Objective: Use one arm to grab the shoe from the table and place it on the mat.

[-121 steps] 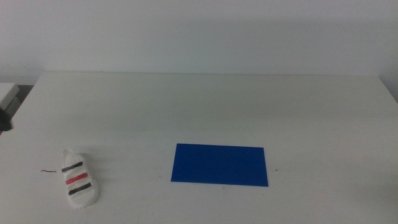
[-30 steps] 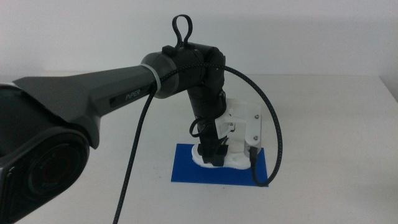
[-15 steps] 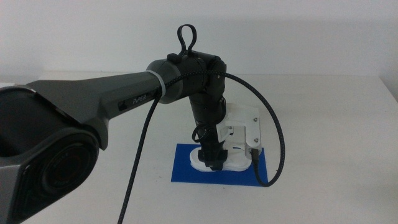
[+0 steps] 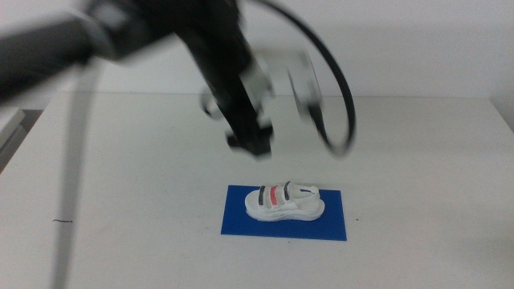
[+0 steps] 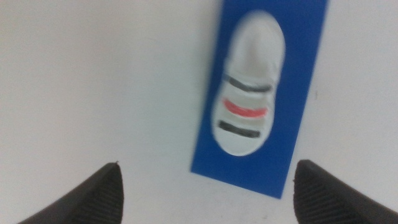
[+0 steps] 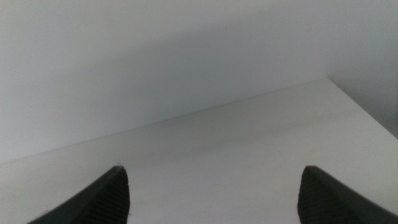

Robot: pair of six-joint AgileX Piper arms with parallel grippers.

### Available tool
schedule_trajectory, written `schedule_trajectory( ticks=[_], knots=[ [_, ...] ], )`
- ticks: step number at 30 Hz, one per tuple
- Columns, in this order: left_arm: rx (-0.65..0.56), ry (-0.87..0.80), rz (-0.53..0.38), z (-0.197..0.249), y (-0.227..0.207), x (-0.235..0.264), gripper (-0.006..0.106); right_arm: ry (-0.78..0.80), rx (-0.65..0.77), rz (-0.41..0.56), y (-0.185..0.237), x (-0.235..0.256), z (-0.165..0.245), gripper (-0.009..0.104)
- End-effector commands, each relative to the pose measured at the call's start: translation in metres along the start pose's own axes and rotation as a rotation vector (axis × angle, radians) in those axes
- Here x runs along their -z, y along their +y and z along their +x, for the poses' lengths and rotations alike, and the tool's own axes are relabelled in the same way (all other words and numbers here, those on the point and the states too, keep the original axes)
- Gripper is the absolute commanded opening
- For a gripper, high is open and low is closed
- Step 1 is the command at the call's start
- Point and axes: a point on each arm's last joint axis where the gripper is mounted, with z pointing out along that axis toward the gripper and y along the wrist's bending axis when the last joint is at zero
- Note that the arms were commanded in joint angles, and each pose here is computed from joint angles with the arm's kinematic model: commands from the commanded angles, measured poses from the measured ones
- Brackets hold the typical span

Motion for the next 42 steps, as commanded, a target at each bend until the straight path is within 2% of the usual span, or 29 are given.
schedule_trajectory(
  ticks=[1,4,6,10,15,18,27,32,35,42],
  knots=[
    [0.116,-0.119,-0.041,0.011,-0.006,0.057,0.094,-0.01,0.009,-0.004,0.0,0.0,0.0,0.079],
    [0.279,-0.233,-0.041,0.036,-0.018,0.096,0.094,-0.01,0.009,-0.004,0.0,0.0,0.0,0.079],
    [0.381,-0.281,-0.087,0.059,-0.029,0.112,0.094,-0.01,0.009,-0.004,0.0,0.0,0.0,0.079],
    [0.603,-0.383,-0.204,0.1,-0.063,0.132,0.094,-0.01,0.009,-0.004,0.0,0.0,0.0,0.079],
    [0.943,-0.58,-0.408,0.141,-0.111,0.129,0.094,-0.01,0.009,-0.004,0.0,0.0,0.0,0.079],
    [0.997,-0.69,-0.532,0.157,-0.135,0.126,0.094,-0.01,0.009,-0.004,0.0,0.0,0.0,0.079],
    [0.991,-0.89,-0.803,0.197,-0.191,0.106,0.094,-0.01,0.009,-0.004,0.0,0.0,0.0,0.079],
    [0.999,-0.906,-0.876,0.214,-0.206,0.083,0.094,-0.01,0.009,-0.004,0.0,0.0,0.0,0.079],
    [1.025,-0.934,-0.883,0.225,-0.223,0.067,0.094,-0.01,0.009,-0.004,0.0,0.0,0.0,0.079],
    [1.027,-0.959,-0.991,0.249,-0.254,0.044,0.094,-0.01,0.009,-0.004,0.0,0.0,0.0,0.079]
  ],
)
